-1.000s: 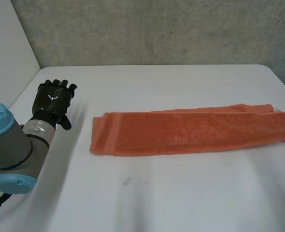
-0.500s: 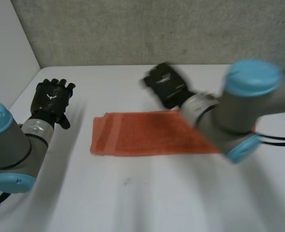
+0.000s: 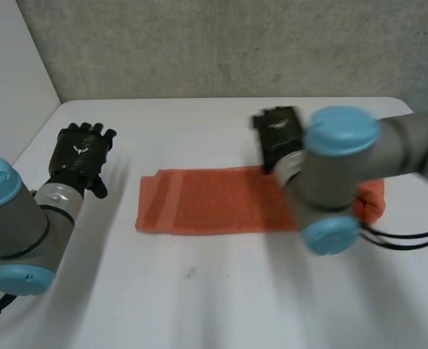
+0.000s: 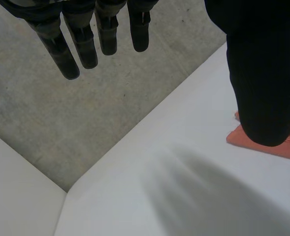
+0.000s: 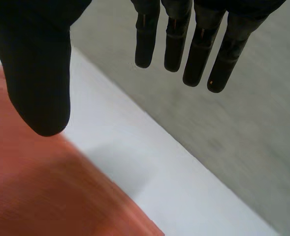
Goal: Fold the laundry
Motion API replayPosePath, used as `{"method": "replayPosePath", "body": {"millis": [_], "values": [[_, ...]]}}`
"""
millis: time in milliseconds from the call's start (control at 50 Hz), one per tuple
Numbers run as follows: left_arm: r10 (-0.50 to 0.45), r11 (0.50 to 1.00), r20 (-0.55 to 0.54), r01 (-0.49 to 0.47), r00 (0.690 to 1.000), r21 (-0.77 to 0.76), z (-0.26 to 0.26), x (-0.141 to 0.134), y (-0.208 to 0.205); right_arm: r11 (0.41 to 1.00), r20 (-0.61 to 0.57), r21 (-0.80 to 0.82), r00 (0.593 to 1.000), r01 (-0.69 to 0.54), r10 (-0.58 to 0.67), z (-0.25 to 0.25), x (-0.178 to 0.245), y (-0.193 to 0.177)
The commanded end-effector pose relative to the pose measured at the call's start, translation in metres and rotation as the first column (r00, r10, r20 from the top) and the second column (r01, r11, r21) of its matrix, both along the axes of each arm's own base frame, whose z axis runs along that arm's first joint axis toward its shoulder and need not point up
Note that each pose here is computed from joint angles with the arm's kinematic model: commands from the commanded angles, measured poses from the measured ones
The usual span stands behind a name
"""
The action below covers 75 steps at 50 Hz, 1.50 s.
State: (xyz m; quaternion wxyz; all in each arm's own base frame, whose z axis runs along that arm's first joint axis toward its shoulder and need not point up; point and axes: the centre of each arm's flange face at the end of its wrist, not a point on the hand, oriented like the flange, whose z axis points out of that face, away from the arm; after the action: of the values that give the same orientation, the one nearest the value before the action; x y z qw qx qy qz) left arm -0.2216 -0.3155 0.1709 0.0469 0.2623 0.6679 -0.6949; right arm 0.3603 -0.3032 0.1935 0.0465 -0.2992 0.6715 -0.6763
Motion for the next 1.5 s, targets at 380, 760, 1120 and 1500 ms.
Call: {"method": "replayPosePath", "body": {"millis": [380,760,1120,1500], "values": [[-0.015,1.0,0.002,0.015,1.0,0.007,-0.002,-0.004,0.004,0.914,0.108,0.32,0.949,0.247,-0.295,-0.063,-0.113,-0.093],[-0.014,1.0,0.003,0.014,1.0,0.005,-0.002,-0.004,0.004,0.945,0.15,0.249,0.955,0.212,-0.254,-0.047,-0.108,-0.113],[0.028,0.999,-0.004,-0.028,1.0,-0.016,0.006,0.002,0.001,0.924,0.332,0.076,0.883,-0.375,0.332,0.018,0.063,0.027],[0.005,1.0,0.0,-0.005,1.0,-0.004,0.003,-0.005,0.009,0.912,0.211,0.136,0.91,-0.388,0.356,-0.012,0.082,0.07]]}}
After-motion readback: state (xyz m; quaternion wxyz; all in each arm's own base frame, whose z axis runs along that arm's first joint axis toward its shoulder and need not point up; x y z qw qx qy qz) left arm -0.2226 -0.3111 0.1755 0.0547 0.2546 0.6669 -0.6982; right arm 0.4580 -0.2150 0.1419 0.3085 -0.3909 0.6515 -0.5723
